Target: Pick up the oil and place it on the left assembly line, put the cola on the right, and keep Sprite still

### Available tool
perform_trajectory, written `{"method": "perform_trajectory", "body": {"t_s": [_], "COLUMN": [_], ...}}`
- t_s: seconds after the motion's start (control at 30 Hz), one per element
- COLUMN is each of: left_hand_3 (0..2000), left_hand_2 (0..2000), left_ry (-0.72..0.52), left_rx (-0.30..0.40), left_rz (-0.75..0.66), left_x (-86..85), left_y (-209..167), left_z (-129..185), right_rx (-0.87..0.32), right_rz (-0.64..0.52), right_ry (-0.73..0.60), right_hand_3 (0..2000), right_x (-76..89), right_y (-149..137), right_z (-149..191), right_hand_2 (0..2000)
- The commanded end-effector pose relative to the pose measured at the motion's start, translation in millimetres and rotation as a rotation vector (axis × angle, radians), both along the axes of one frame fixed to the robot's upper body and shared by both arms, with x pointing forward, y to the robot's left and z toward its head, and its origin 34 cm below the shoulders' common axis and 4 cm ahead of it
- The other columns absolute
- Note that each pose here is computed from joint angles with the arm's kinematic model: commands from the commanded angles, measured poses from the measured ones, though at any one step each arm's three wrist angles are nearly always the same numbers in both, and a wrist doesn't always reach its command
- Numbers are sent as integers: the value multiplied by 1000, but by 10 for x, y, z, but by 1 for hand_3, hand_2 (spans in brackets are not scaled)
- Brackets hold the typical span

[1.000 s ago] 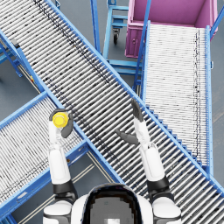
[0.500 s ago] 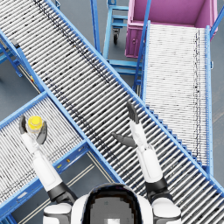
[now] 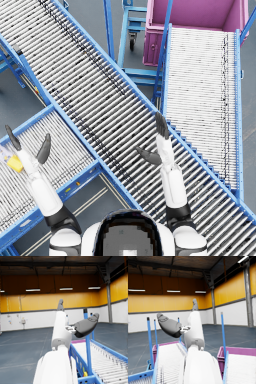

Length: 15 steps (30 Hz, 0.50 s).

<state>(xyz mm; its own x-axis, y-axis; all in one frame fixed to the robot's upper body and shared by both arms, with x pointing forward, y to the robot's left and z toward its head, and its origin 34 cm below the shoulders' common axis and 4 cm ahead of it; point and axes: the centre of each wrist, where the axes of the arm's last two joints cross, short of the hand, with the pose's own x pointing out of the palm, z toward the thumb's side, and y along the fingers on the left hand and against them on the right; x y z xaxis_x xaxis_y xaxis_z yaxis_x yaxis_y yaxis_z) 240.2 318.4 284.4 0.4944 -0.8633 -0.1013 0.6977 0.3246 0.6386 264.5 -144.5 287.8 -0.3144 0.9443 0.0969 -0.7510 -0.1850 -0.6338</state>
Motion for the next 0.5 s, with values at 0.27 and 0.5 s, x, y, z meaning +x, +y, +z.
{"method": "perform_trajectory", "body": {"t_s": [0.27, 0.5], "left_hand_3": [0, 0], "left_hand_2": [0, 0], "left_ry": [-4, 8], "left_rx": [148, 180], "left_rz": [-259, -355], "left_x": [338, 460], "left_y": [-674, -958], "left_z": [201, 217], "right_rx": [118, 168], "right_rz": [-222, -331], "right_ry": [-50, -43], "right_hand_3": [0, 0], "right_x": [57, 46], "right_y": [-629, -943], "right_z": [173, 147], "right_hand_2": [0, 0]}}
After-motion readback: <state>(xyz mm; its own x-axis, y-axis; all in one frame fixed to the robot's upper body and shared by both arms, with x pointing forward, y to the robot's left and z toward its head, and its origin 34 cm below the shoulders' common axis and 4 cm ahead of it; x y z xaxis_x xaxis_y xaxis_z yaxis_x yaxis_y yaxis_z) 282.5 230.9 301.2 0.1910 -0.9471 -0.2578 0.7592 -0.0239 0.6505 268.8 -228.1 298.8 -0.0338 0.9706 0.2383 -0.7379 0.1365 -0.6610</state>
